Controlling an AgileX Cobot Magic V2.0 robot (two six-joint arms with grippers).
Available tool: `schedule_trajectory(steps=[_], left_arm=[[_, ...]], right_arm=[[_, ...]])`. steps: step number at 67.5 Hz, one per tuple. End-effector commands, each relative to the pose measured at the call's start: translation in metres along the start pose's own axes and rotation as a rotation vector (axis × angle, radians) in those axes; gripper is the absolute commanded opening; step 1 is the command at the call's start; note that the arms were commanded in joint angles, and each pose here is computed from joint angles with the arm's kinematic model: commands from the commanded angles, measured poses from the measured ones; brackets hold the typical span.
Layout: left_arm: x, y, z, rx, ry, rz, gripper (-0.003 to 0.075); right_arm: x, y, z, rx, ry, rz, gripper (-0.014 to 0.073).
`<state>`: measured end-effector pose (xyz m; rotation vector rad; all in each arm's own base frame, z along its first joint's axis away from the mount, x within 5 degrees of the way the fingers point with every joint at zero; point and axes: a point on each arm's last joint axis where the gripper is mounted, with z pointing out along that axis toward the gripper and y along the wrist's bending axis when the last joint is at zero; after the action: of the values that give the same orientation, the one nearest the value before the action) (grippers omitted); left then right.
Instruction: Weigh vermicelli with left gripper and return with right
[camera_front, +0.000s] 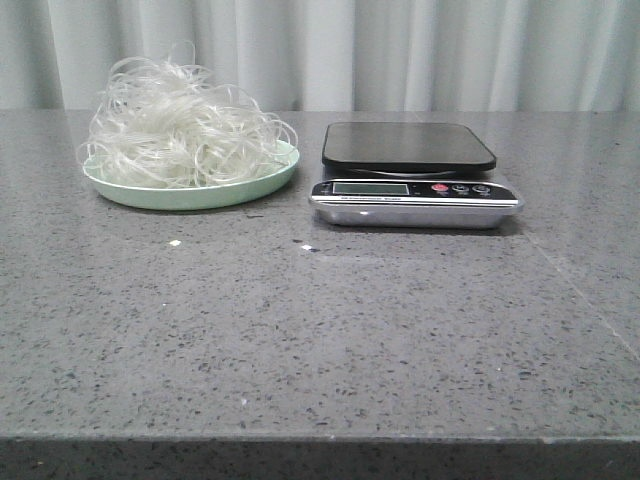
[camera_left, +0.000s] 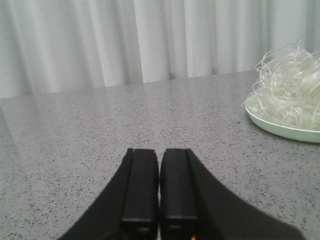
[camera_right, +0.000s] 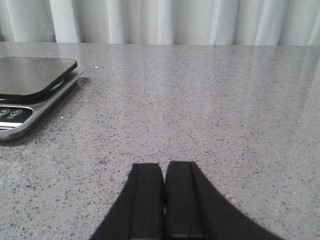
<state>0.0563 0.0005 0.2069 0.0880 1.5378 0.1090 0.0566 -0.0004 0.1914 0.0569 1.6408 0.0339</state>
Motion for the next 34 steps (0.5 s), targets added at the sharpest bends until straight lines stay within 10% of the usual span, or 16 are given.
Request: schedule_trajectory(steps=[1, 34], left_arm=[[-0.006, 0.002, -0.002, -0.021, -0.091, -0.011, 0.0137], [-0.019, 0.006, -0.004, -0.055, -0.236, -0.09, 0.0137]], right_arm=[[-0.011, 0.0, -0.002, -0.001, -0.107, 0.0, 0.0151], [-0.011, 0.0, -0.002, -0.001, -0.11, 0.0, 0.0151]])
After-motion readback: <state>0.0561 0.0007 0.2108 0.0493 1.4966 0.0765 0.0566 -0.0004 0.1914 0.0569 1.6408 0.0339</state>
